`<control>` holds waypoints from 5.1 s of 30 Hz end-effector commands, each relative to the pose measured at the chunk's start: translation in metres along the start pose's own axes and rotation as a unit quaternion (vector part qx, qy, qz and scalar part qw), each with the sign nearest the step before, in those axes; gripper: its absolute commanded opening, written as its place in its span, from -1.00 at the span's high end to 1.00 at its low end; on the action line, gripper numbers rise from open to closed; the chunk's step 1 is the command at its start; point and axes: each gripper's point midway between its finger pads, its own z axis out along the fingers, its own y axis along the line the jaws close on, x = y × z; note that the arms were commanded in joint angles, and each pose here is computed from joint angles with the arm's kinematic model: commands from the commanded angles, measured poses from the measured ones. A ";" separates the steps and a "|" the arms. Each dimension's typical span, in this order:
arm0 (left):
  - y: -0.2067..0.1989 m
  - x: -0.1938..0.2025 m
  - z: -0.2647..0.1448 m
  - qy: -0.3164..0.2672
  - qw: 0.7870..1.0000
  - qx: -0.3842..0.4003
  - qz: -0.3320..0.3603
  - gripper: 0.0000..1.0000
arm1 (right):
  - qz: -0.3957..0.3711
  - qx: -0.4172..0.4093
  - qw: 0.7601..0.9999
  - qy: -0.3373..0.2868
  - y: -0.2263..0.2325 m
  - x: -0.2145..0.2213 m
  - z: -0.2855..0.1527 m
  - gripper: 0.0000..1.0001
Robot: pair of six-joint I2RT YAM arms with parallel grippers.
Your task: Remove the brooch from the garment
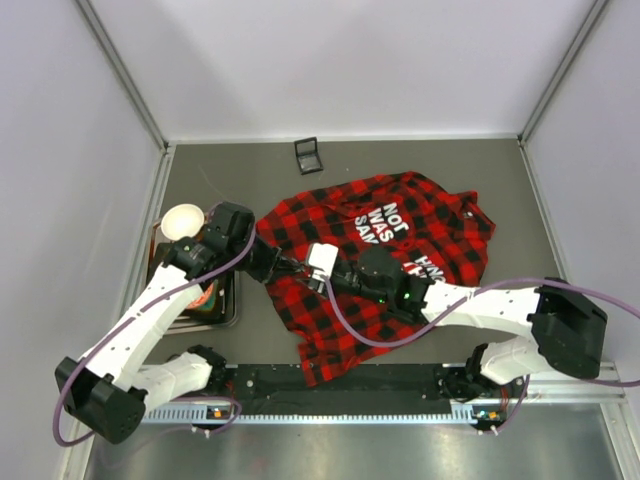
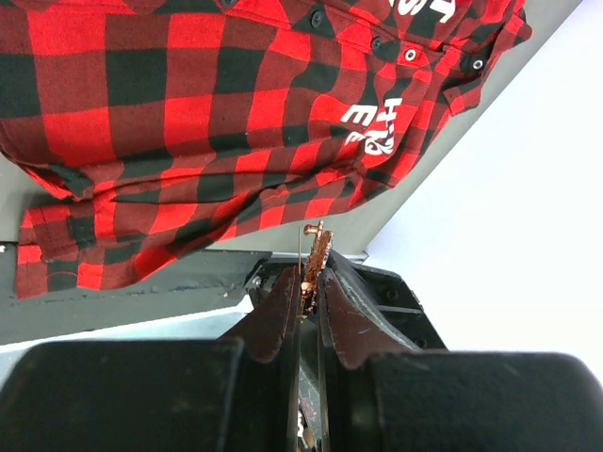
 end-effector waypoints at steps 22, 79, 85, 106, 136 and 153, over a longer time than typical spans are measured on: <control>-0.018 0.005 -0.016 0.008 0.998 0.042 -0.049 1.00 | -0.096 0.107 0.989 0.022 -0.007 -0.004 0.004 0.82; -0.055 -0.018 -0.074 -0.145 0.865 0.183 0.443 -0.81 | 0.352 -0.168 0.921 0.005 0.014 -0.028 -0.053 1.00; -0.054 0.019 -0.060 -0.041 0.853 0.251 0.455 -0.93 | 0.394 -0.219 0.892 -0.014 0.011 -0.040 -0.076 1.00; -0.058 0.049 -0.050 0.051 0.835 0.335 0.433 0.35 | 0.462 -0.195 0.861 -0.085 -0.030 -0.065 -0.069 1.00; -0.053 0.051 -0.029 0.093 0.849 0.326 0.406 1.00 | 0.490 -0.193 0.846 -0.090 -0.028 -0.060 -0.068 0.76; -0.040 0.049 -0.026 0.101 0.845 0.287 0.440 1.00 | 0.511 -0.129 0.847 -0.067 -0.048 -0.055 -0.065 0.01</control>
